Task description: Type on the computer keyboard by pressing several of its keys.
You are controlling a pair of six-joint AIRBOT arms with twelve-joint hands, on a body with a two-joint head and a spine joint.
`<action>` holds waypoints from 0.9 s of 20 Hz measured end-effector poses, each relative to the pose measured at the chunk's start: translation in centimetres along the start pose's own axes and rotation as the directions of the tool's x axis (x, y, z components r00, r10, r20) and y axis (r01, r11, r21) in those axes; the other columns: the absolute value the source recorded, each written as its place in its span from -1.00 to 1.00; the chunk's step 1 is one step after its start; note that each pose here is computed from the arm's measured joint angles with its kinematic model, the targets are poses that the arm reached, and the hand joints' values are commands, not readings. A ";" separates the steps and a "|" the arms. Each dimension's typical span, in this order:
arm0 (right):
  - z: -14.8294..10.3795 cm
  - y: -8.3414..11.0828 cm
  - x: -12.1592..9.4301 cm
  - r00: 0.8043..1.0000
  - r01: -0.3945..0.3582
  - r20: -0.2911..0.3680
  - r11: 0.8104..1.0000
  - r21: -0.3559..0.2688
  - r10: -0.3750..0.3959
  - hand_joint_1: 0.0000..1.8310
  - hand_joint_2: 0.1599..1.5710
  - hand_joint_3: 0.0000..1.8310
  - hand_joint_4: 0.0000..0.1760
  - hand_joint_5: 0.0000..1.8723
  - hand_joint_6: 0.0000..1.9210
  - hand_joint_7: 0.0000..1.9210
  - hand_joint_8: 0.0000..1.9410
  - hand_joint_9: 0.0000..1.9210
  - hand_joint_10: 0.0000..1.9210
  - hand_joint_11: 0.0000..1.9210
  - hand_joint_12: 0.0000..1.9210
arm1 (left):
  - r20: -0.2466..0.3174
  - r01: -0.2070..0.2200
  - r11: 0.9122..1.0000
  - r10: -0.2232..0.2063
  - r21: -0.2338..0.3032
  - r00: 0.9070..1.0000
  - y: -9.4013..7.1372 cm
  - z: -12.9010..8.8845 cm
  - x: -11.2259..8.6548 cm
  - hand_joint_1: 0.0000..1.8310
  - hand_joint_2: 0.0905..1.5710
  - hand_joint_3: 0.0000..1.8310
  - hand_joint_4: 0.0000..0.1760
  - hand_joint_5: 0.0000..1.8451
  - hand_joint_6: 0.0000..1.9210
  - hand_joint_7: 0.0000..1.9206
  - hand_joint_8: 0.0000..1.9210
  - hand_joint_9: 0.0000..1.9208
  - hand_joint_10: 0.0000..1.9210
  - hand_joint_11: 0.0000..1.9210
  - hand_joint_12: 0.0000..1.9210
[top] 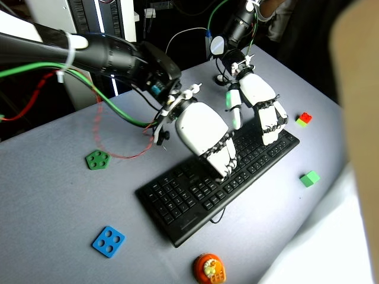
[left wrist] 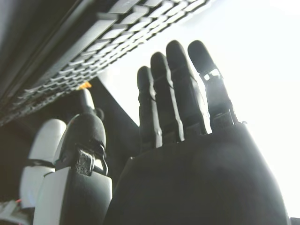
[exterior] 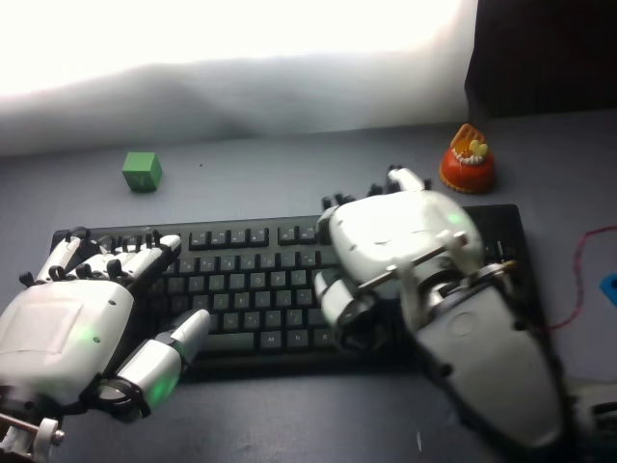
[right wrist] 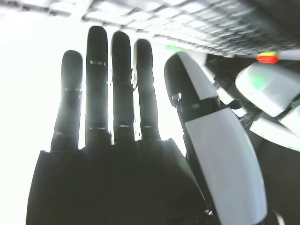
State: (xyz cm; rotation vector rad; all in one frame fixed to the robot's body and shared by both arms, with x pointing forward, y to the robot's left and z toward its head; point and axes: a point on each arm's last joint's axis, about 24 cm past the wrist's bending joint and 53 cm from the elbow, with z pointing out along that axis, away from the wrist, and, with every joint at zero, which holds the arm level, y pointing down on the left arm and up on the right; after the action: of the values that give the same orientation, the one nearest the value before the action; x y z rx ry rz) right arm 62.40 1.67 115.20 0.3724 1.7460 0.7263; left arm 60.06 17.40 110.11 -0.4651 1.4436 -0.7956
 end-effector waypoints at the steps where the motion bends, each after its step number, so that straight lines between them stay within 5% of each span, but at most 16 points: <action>1: -0.6 -0.2 -0.4 1.000 -0.002 -0.014 1.000 -0.003 0.002 -0.22 0.75 -0.99 -1.00 -0.36 -0.86 -0.30 -1.00 -0.38 -0.78 -1.00 0.57 | 0.001 -0.004 1.000 0.004 0.002 1.000 0.1 0.1 0.0 -0.69 0.73 -1.00 -1.00 -0.63 -1.00 -0.51 -1.00 -0.55 -0.95 -1.00 0.19; 3: -1.5 0.0 -0.8 0.999 0.004 -0.040 0.999 -0.036 -0.006 -0.22 0.75 -0.99 -1.00 -0.33 -0.85 -0.30 -1.00 -0.38 -0.78 -1.00 0.57 | 0.001 -0.006 1.000 0.006 0.003 1.000 0.2 0.2 0.3 -0.66 0.73 -1.00 -1.00 -0.65 -1.00 -0.54 -1.00 -0.56 -0.96 -1.00 0.18; 7: -3.5 0.6 -3.7 0.999 -0.011 -0.040 0.987 -0.161 0.004 -0.26 0.77 -0.98 -1.00 -0.36 -0.87 -0.34 -1.00 -0.41 -0.79 -1.00 0.55 | 0.011 -0.017 1.000 0.017 0.001 1.000 0.6 0.5 0.1 0.14 0.44 -1.00 -0.81 -0.81 -1.00 -0.74 -1.00 -0.72 -1.00 -1.00 -0.06; 10: -3.7 -0.4 -4.5 0.999 -0.002 -0.045 0.990 -0.142 -0.005 -0.22 0.75 -1.00 -1.00 -0.34 -0.87 -0.30 -0.99 -0.40 -0.78 -1.00 0.56 | 0.022 -0.008 1.000 0.008 0.015 1.000 0.4 0.7 0.0 0.33 0.35 -1.00 -0.73 -0.79 -0.99 -0.81 -1.00 -0.79 -1.00 -1.00 -0.15; 14: -4.1 0.3 -4.4 0.998 -0.002 -0.059 0.986 -0.165 -0.008 -0.22 0.75 -1.00 -1.00 -0.33 -0.88 -0.31 -1.00 -0.41 -0.77 -1.00 0.56 | 0.030 -0.005 1.000 0.004 0.025 1.000 0.0 0.9 -0.1 0.27 0.35 -1.00 -0.71 -0.83 -1.00 -0.84 -1.00 -0.81 -0.99 -1.00 -0.22; 16: -4.1 0.3 -4.6 0.998 0.014 -0.050 0.987 -0.163 -0.022 -0.22 0.76 -1.00 -1.00 -0.34 -0.89 -0.31 -1.00 -0.41 -0.77 -1.00 0.57 | 0.030 -0.005 1.000 0.005 0.021 1.000 0.1 0.8 -0.2 -0.31 0.56 -0.98 -0.77 -0.89 -0.99 -0.81 -0.99 -0.77 -0.98 -1.00 -0.15; 18: -4.0 -0.3 -4.6 0.998 0.037 -0.048 0.990 -0.137 -0.044 -0.24 0.76 -0.99 -1.00 -0.35 -0.89 -0.32 -1.00 -0.41 -0.77 -1.00 0.56 | 0.011 -0.010 1.000 0.010 0.009 1.000 0.3 0.8 -0.1 -0.65 0.62 -0.97 -0.86 -0.85 -0.97 -0.75 -0.98 -0.74 -0.97 -1.00 -0.13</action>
State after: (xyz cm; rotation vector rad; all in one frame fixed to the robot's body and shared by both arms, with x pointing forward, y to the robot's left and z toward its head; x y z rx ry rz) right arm 60.00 -2.42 119.11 0.2262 1.7358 0.8271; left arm 60.92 17.50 110.06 -0.4543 1.4307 -0.7898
